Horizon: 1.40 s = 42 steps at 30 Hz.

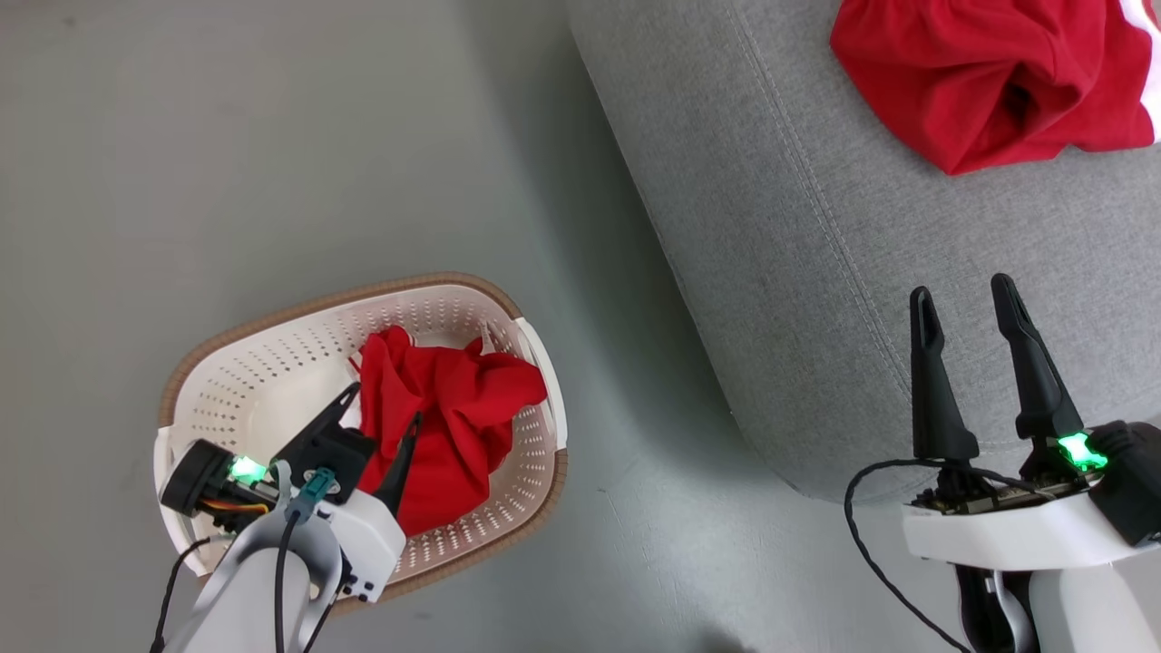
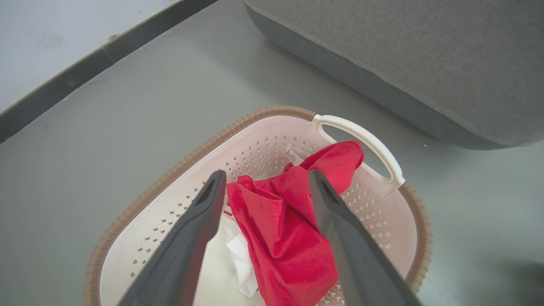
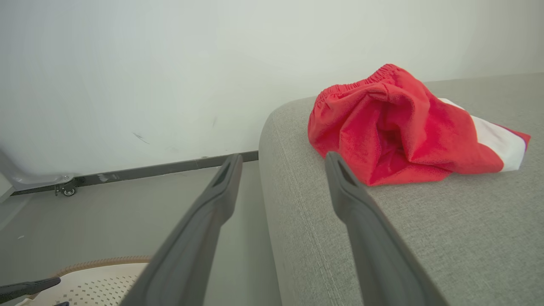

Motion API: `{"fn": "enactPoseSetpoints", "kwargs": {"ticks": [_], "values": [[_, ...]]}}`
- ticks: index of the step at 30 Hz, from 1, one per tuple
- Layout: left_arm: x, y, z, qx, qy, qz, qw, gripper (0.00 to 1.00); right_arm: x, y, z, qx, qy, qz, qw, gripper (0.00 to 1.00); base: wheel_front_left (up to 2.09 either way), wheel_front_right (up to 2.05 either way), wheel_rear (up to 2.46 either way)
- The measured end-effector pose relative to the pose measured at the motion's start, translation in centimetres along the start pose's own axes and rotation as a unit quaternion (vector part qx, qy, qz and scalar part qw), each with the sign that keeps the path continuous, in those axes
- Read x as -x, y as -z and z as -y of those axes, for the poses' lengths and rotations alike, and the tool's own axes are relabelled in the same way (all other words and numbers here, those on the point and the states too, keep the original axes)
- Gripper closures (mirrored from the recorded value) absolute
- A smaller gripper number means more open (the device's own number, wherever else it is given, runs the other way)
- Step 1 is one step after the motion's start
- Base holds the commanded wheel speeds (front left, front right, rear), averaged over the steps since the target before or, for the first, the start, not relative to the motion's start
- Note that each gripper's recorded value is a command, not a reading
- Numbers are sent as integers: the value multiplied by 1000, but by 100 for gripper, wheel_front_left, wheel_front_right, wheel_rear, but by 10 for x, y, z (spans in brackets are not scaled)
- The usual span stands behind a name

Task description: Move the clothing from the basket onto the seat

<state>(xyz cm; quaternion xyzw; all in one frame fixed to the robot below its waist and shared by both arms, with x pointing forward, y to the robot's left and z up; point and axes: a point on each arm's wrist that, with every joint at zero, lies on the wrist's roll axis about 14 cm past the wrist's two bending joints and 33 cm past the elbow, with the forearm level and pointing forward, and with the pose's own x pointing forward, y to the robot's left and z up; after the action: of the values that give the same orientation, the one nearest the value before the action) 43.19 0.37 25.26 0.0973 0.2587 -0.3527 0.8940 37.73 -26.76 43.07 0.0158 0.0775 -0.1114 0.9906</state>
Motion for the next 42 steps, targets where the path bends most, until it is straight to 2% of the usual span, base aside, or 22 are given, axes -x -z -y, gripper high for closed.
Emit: {"fn": "enactPoseSetpoints", "kwargs": {"ticks": [21, 29, 42], "values": [[-29, 43, 20, -9, 50, -53, 997, 0, -18, 12, 7, 1, 12, -15, 1000, 0, 0, 0, 0], [-40, 51, 23, -9, 59, -63, 996, 0, -29, 3, 10, 2, 15, 2, 1000, 0, 0, 0, 0], [-54, 70, 24, -2, 63, -85, 994, 0, -29, 11, 16, 7, 25, -12, 1000, 0, 0, 0, 0]]}}
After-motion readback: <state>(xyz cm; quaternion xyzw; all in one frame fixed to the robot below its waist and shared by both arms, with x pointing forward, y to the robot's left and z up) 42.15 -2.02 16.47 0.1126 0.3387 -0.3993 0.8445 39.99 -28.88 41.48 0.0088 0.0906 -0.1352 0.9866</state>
